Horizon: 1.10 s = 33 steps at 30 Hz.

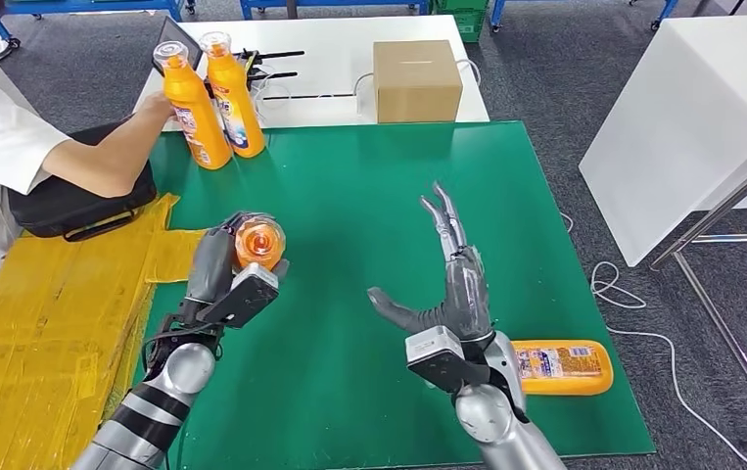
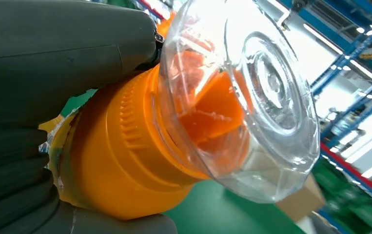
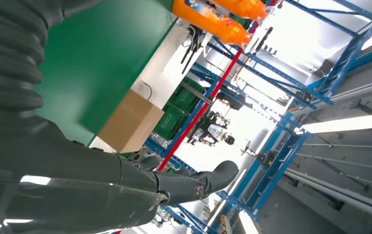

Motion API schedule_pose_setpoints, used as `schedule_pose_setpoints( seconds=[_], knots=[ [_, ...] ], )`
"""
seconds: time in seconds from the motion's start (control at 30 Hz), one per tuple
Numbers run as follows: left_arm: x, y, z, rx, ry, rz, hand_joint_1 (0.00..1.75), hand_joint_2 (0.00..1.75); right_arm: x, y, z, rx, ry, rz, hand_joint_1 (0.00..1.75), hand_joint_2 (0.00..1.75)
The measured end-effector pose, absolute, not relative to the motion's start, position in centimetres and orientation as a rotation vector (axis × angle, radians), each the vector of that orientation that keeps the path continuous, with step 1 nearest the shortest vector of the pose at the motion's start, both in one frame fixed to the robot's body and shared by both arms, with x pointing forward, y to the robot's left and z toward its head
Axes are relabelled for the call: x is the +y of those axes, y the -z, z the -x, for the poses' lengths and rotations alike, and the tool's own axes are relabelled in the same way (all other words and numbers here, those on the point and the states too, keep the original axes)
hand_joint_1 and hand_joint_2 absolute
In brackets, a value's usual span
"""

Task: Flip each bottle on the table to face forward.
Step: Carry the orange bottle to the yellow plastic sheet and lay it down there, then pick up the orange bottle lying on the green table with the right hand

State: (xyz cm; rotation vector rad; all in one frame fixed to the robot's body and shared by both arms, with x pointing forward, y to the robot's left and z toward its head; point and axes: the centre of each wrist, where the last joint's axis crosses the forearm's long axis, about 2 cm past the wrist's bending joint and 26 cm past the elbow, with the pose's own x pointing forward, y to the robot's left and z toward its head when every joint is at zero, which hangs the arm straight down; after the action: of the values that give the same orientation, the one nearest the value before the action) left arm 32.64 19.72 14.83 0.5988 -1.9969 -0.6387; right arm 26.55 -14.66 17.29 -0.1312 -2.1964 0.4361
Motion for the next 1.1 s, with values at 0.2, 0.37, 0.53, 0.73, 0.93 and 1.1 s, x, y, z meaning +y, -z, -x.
schedule_pose_setpoints(
  seconds=[0.2,0.37,0.53,0.73,0.93,1.1],
  knots=[
    [20.5,-14.4,-32.8,-1.878,0.816,-1.121,1.75,1.75,-16.0,-17.7,-25.8,-2.216,-0.421,0.170,0.00,1.75],
    [21.7,-14.2,-33.5,-1.709,0.945,-1.476,1.75,1.75,-17.1,-18.5,-25.4,-2.246,-0.394,0.211,0.00,1.75],
    [23.2,-13.4,-34.7,-1.595,1.022,-1.538,1.75,1.75,-18.4,-19.0,-25.1,-2.270,-0.370,0.255,0.00,1.75],
    [24.6,-12.7,-36.1,-1.433,1.078,-1.552,1.75,1.75,-18.9,-19.3,-25.0,-2.285,-0.370,0.277,0.00,1.75],
    [27.8,-11.3,-38.0,-1.254,1.167,-1.589,1.75,1.75,-19.4,-19.6,-25.0,-2.299,-0.383,0.305,0.00,1.75],
    [30.1,-9.9,-38.4,-1.098,1.255,-1.558,1.75,1.75,-19.8,-19.5,-25.1,-2.297,-0.383,0.324,0.00,1.75]
  ],
)
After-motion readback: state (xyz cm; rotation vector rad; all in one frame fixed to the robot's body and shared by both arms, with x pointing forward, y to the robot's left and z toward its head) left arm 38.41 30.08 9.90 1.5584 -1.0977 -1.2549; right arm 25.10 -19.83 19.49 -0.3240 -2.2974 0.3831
